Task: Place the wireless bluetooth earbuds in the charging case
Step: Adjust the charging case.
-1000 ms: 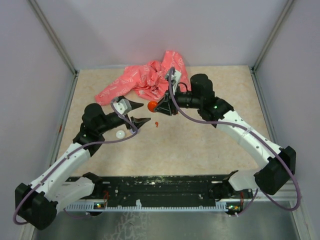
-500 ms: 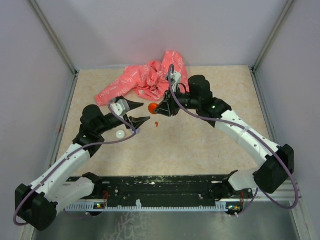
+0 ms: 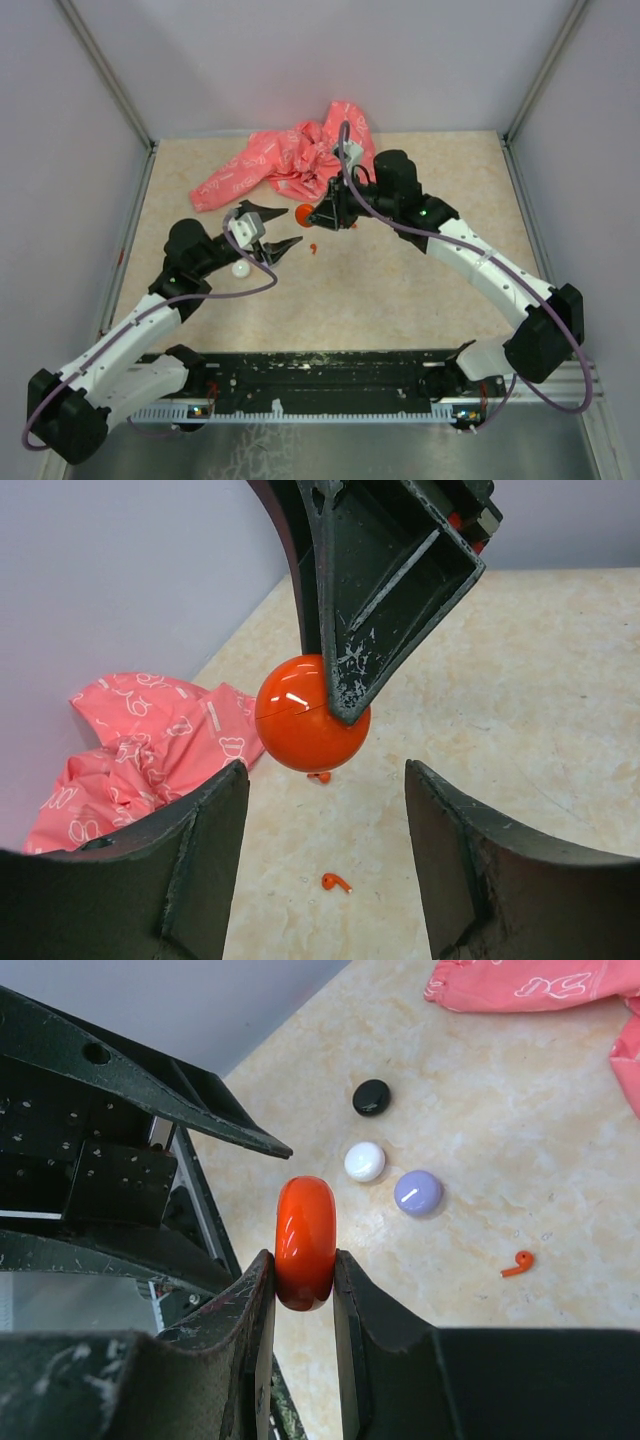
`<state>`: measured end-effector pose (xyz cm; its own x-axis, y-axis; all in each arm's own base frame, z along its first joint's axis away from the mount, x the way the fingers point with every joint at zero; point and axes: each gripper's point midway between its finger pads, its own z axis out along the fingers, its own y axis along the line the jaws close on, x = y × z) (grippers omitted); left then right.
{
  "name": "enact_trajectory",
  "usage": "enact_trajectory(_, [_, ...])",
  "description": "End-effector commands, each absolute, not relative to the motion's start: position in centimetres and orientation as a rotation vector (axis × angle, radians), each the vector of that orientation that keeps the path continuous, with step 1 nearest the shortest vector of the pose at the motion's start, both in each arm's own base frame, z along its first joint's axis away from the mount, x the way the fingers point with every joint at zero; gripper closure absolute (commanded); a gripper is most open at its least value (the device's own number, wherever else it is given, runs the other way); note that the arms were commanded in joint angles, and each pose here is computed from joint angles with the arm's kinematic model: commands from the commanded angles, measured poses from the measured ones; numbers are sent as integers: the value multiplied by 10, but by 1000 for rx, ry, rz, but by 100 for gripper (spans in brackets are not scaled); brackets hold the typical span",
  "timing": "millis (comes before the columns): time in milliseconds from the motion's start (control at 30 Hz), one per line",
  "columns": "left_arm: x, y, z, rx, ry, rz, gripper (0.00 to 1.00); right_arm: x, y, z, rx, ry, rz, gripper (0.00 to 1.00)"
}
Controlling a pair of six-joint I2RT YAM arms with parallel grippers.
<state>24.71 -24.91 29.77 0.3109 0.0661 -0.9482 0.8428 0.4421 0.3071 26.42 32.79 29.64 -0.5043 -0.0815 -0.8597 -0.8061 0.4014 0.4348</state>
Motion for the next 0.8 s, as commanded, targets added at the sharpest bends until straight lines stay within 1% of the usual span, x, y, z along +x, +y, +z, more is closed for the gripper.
enact_trajectory(0, [250, -246, 305, 995, 1101, -579, 32, 269, 326, 332, -677, 1809, 1183, 100])
enact_trajectory(300, [252, -241, 299, 1037, 1029, -360, 32, 265, 338, 327, -441, 1951, 1379, 100])
enact_trajectory(567, [256, -236, 307, 1023, 966, -212, 33, 264, 345, 314, -339, 2085, 1396, 100])
enact_trajectory(767, [253, -244, 304, 1075, 904, -112, 34, 263, 350, 311, -216, 2133, 1477, 100])
